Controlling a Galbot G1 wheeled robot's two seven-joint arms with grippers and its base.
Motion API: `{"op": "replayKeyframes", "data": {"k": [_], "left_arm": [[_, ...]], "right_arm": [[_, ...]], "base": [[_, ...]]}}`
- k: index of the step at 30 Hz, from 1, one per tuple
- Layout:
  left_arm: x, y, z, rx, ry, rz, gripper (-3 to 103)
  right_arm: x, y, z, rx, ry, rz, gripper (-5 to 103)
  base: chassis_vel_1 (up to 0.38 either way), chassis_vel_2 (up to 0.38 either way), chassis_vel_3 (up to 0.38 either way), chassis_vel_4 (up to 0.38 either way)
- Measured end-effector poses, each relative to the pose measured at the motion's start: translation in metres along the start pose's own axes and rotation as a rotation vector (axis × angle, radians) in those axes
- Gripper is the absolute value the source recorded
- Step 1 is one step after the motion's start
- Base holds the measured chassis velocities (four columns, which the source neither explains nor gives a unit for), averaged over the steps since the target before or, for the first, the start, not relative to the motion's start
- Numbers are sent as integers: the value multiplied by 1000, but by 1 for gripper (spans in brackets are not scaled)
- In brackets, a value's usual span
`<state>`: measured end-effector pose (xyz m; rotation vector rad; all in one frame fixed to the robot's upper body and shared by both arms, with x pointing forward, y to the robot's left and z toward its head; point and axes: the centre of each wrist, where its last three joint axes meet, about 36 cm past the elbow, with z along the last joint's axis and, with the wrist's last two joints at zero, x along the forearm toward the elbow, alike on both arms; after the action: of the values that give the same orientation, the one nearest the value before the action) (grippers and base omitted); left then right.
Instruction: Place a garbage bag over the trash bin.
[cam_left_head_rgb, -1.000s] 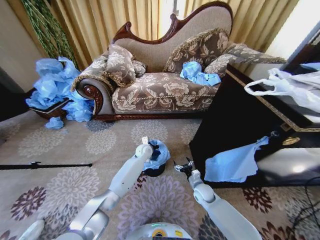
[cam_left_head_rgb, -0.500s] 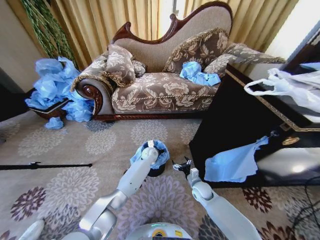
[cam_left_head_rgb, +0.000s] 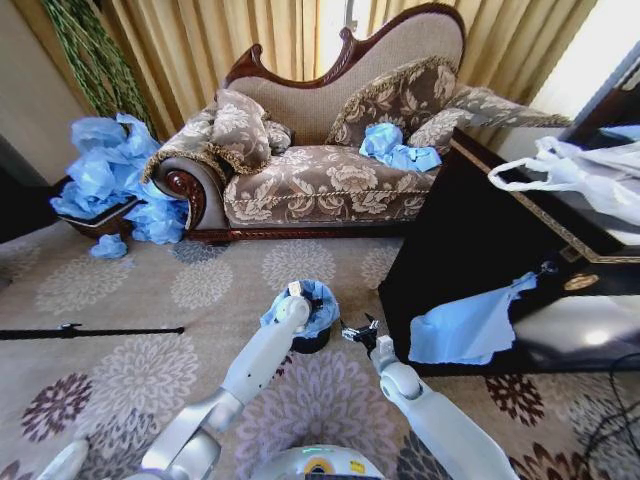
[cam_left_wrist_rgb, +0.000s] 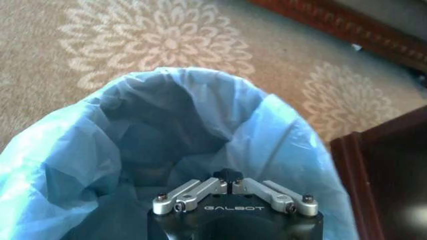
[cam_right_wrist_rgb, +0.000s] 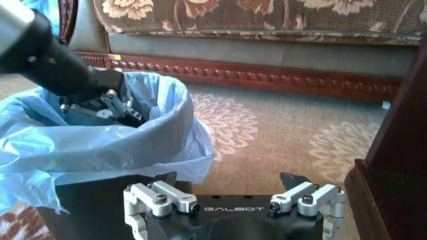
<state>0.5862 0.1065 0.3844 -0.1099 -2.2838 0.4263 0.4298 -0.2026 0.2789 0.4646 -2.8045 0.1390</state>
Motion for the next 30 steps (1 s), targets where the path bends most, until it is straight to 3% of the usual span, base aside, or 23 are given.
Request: {"op": "replayKeyframes", "data": {"k": [4, 5, 12, 17, 30], "left_arm": [[-10, -2, -4, 25, 26, -21, 0], [-17, -7, -8, 30, 58, -38, 0], [-40, -9, 0, -11, 175, -97, 0], [-54, -5, 13, -10, 225, -113, 0], [-67, -13, 36, -2, 279, -97, 0]], "right_arm": [[1, 1, 1, 0, 1, 1, 100], [2, 3, 0, 0, 2, 0, 100], [1, 11, -3, -6, -4, 0, 100], [5, 14, -3, -10, -6, 1, 100], [7, 12, -7, -9, -18, 11, 100]], "base": [[0, 0, 0, 0], [0, 0, 0, 0], [0, 0, 0, 0], [0, 0, 0, 0], [0, 0, 0, 0]]}}
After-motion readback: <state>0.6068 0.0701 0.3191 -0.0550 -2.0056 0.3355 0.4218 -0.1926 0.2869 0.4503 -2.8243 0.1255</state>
